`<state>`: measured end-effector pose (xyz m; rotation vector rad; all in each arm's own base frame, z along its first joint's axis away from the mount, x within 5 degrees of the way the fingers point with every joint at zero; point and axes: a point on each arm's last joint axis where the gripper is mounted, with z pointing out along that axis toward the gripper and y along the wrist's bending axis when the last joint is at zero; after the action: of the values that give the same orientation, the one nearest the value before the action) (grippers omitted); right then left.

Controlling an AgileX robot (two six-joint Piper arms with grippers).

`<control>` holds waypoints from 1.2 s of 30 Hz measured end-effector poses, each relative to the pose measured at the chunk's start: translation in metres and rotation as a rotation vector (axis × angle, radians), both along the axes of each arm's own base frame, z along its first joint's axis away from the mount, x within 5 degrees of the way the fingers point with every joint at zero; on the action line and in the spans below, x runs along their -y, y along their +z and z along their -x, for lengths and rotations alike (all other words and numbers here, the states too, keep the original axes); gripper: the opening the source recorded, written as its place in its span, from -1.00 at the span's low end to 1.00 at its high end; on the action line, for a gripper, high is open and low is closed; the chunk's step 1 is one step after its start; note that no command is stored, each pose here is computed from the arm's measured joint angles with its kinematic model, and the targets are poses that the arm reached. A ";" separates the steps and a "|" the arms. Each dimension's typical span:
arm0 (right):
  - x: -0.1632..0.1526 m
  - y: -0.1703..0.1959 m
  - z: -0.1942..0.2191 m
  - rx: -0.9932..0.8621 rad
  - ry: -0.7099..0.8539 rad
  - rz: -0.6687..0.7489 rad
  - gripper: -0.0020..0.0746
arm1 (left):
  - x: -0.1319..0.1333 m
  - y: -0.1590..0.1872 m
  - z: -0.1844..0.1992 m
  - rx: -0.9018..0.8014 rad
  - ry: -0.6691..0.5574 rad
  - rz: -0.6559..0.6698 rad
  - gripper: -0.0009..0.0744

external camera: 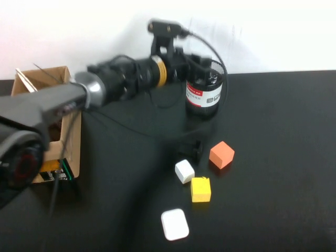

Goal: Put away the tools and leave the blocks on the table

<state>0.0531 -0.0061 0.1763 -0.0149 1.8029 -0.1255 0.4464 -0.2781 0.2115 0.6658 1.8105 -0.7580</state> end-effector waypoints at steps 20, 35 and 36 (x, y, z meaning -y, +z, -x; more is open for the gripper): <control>0.000 0.000 0.000 0.000 0.000 0.000 -0.96 | -0.166 0.174 0.109 0.036 0.062 0.070 -0.98; 0.000 0.000 0.000 0.000 0.000 0.000 -0.96 | -0.209 0.133 0.290 0.111 0.189 0.041 -0.98; 0.000 0.000 0.000 0.000 0.000 0.000 -0.96 | -0.210 0.128 0.300 0.112 0.195 0.049 -0.98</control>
<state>0.0531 -0.0061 0.1763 -0.0149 1.8029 -0.1255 0.1467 -0.0676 0.3393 0.4813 1.7204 -0.6204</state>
